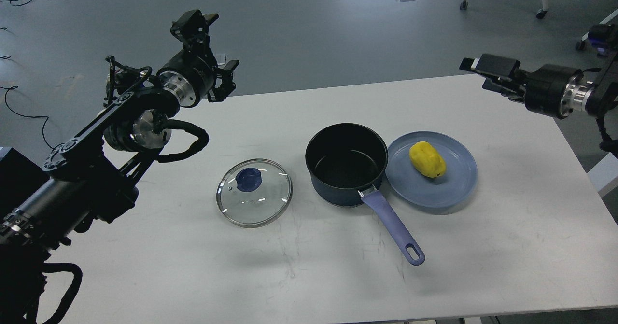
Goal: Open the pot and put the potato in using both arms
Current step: 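Reach the right gripper to the yellow potato and grasp it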
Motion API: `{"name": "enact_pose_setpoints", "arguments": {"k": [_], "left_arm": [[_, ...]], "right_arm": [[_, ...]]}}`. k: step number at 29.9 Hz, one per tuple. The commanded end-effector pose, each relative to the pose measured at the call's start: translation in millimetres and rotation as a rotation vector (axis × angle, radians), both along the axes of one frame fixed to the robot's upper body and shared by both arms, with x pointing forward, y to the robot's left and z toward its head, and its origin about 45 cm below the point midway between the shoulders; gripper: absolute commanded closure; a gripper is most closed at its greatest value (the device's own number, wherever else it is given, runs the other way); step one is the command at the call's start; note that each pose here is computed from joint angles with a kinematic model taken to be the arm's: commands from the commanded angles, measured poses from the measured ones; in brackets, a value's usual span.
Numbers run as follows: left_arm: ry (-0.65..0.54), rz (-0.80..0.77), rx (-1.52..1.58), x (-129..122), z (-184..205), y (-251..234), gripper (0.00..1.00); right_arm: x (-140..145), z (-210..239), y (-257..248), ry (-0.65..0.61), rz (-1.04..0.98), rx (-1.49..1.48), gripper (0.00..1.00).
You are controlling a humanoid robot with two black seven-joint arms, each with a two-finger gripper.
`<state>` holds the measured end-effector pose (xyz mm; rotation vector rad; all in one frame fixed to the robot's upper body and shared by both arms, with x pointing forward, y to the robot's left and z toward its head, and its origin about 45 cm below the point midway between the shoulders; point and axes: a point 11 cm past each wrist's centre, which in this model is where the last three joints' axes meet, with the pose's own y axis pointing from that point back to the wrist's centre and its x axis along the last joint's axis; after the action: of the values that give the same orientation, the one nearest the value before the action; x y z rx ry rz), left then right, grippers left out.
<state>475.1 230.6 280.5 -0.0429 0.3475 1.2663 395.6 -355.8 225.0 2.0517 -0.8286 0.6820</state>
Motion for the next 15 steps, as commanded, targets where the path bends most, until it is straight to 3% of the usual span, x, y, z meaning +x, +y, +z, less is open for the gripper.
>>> {"name": "enact_pose_setpoints", "arguments": {"k": [1,5,15], "left_arm": [[0.006,0.000,0.000,-3,-4,1,0.02],[-0.003,-0.020,0.001,-5,-1,-4,0.02],[-0.007,-0.019,0.019,-8,-9,-5,0.02]], "right_arm": [[-3,-19,15,-0.021,0.068,-0.098,0.05],[-9,-53,60,0.039,0.192,-0.139,0.05],[-27,-95,52,0.140,0.234,-0.258,0.06]]}}
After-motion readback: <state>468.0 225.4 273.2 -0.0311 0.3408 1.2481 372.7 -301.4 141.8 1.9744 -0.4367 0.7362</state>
